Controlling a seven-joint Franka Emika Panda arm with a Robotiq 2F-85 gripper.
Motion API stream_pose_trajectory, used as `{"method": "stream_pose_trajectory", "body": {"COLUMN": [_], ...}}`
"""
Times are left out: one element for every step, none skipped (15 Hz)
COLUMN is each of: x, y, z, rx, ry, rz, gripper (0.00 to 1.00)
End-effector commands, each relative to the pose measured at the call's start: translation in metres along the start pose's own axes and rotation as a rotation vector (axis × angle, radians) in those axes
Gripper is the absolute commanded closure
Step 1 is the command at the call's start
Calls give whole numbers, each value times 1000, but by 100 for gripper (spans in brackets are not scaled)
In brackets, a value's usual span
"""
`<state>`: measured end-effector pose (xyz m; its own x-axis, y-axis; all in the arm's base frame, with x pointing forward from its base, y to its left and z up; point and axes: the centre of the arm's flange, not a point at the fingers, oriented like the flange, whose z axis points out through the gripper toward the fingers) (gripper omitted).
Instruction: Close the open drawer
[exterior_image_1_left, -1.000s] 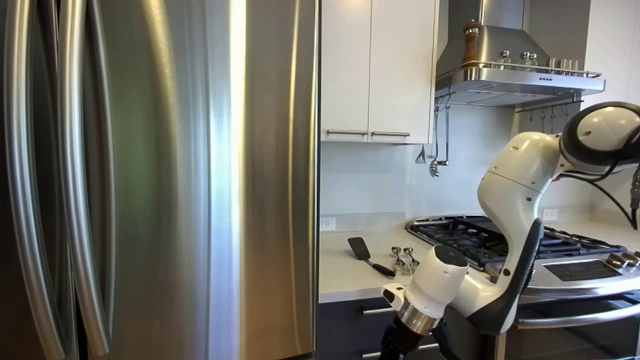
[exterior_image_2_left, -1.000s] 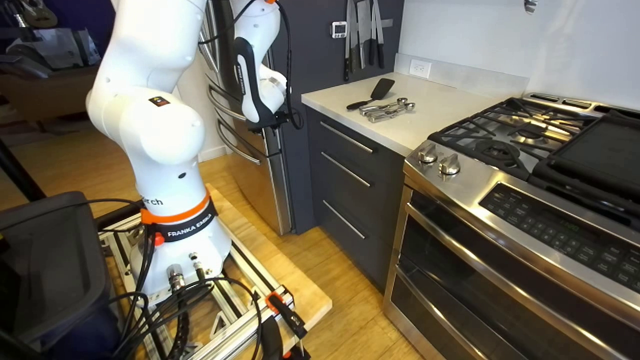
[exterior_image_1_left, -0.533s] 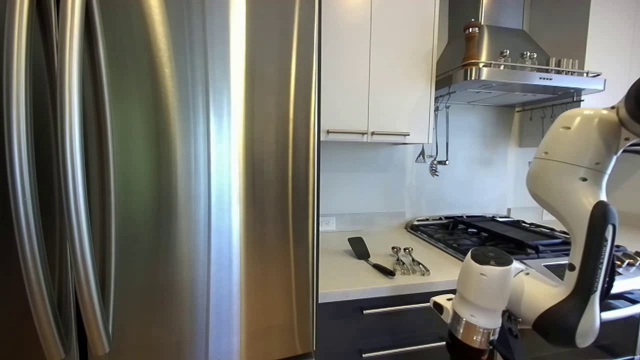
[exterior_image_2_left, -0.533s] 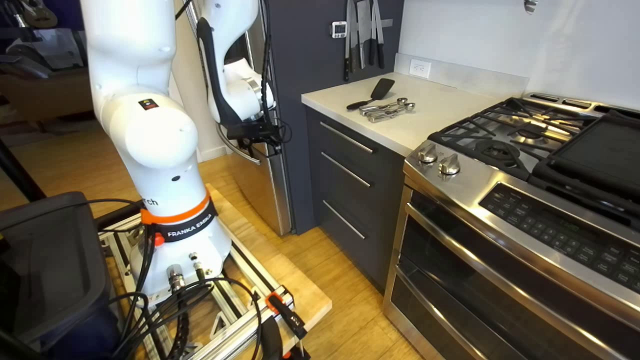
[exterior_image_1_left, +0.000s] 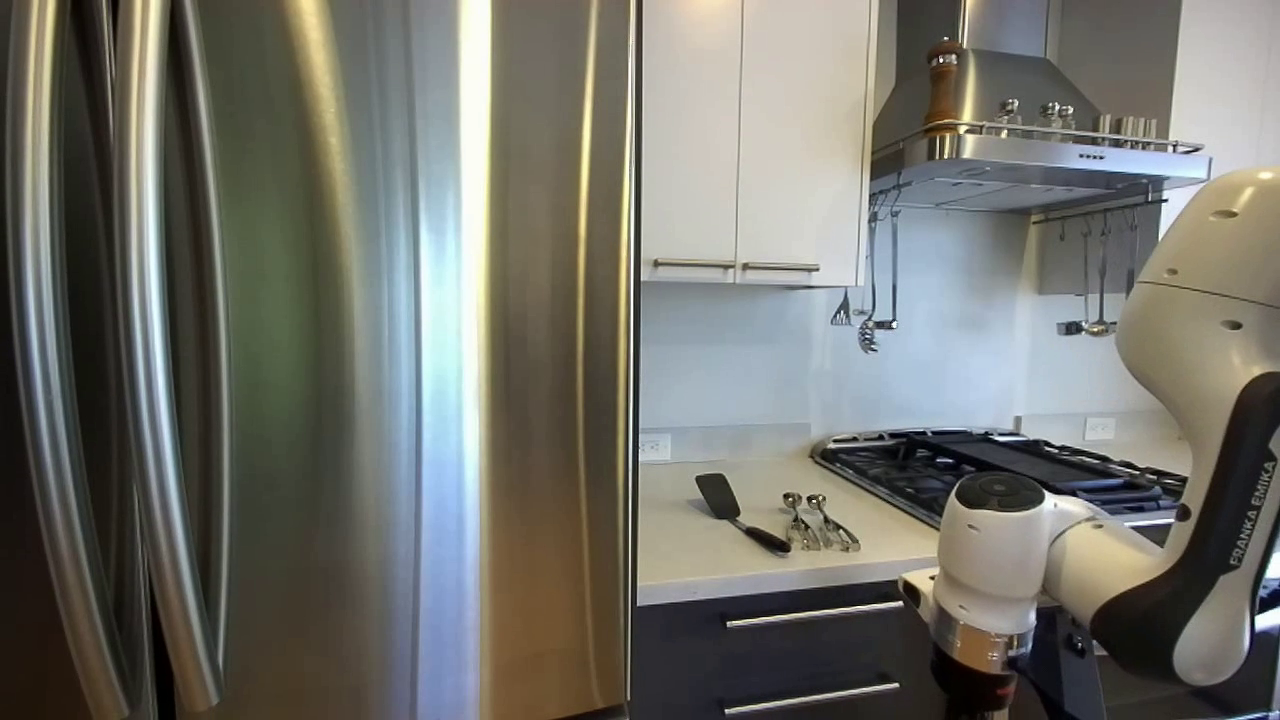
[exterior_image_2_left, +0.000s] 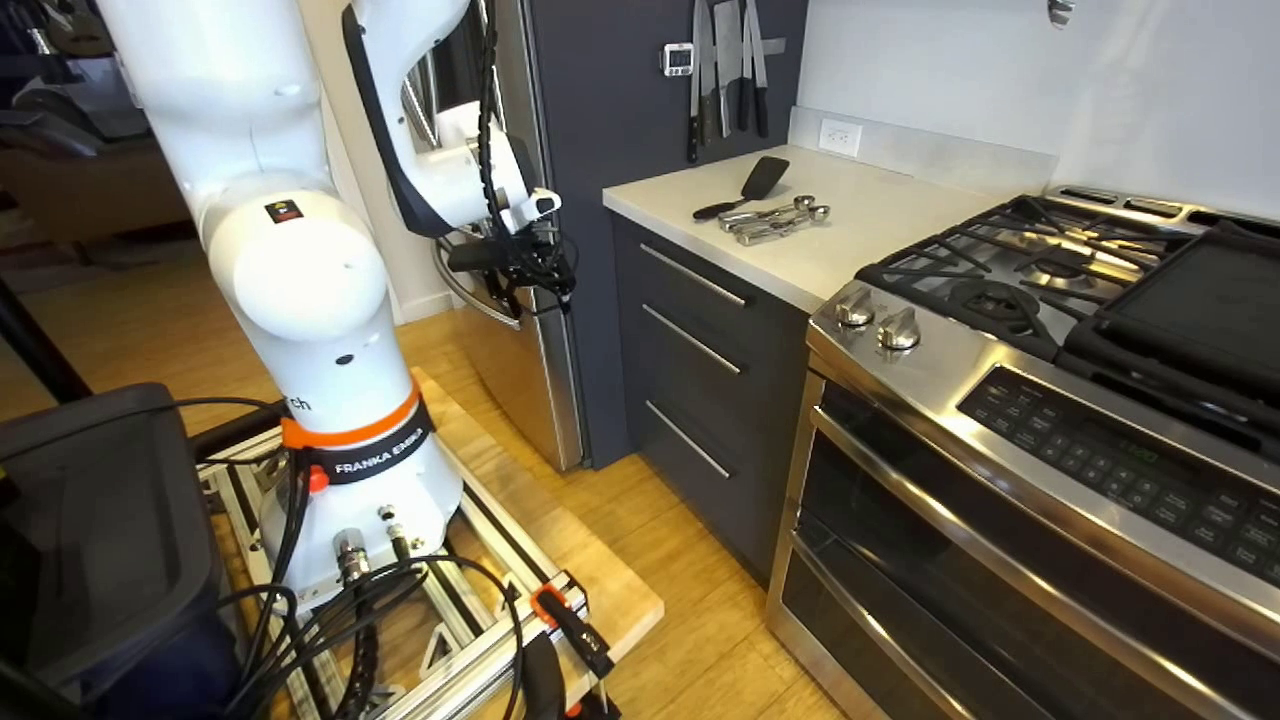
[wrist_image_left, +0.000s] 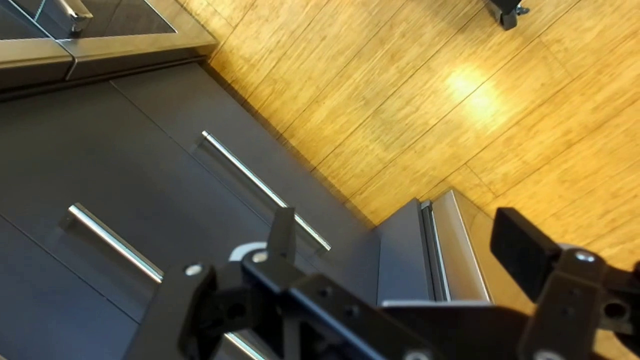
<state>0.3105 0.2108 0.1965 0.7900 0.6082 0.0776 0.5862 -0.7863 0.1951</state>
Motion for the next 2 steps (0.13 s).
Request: {"method": "stream_pose_trajectory", "body": {"x": [0,-1], "y": [-1,-1], "z": [1,2], "rx": [3,5], "ry": [-3,-5], "rz": [-1,-1], "gripper": [0,0]}}
